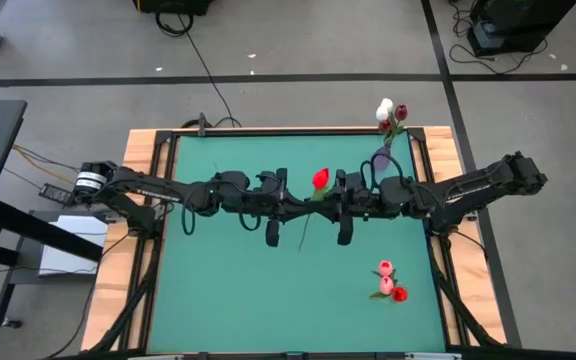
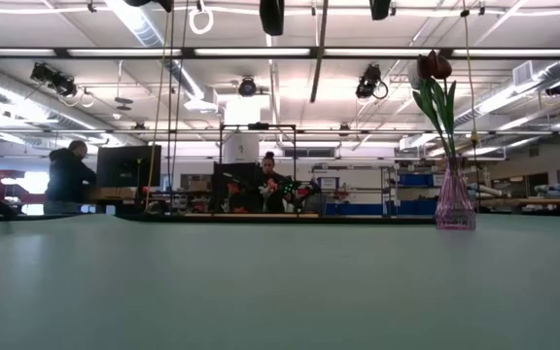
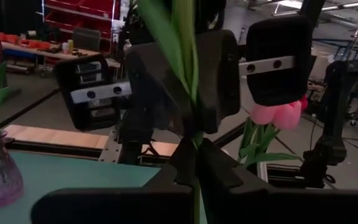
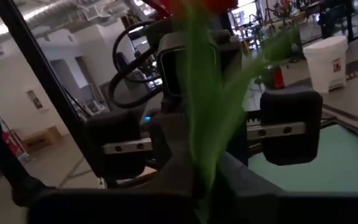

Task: Sort flowers into vase by color
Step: Put the red flower into the transparent vase

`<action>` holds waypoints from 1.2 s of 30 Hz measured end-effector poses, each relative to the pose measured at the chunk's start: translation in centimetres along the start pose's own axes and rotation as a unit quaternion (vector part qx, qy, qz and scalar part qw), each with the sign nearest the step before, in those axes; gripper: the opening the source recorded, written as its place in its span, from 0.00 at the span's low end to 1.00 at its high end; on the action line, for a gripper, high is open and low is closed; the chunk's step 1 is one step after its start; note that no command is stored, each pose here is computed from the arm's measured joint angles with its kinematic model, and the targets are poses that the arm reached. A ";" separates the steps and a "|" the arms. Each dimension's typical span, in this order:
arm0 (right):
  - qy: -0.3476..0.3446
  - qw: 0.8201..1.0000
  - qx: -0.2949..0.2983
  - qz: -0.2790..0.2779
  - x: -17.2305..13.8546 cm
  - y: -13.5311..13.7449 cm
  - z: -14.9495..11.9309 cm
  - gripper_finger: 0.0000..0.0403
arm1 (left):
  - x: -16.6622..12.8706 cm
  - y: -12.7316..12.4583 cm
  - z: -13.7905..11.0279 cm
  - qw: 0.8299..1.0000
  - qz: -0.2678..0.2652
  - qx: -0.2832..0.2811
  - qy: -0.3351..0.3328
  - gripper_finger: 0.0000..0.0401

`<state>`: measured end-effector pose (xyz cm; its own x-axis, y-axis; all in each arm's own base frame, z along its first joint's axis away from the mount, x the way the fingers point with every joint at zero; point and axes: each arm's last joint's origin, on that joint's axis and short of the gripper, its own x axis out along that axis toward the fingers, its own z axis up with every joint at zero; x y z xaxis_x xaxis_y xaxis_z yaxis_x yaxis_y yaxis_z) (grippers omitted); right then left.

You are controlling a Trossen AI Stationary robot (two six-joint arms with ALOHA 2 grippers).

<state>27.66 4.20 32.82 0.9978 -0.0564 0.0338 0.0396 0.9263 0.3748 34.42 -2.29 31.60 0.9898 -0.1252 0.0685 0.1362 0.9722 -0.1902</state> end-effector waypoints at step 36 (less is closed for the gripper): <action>0.079 0.985 -0.142 0.049 -12.1 0.3 4.4 0.03 | -14.4 0.7 3.0 0.998 0.057 0.030 0.019 0.36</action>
<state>15.36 3.50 36.62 0.9924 0.0758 -0.0965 -0.0660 0.9927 0.1009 20.12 0.75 33.42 0.9998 -0.0185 0.0125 0.0200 0.9907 -0.1347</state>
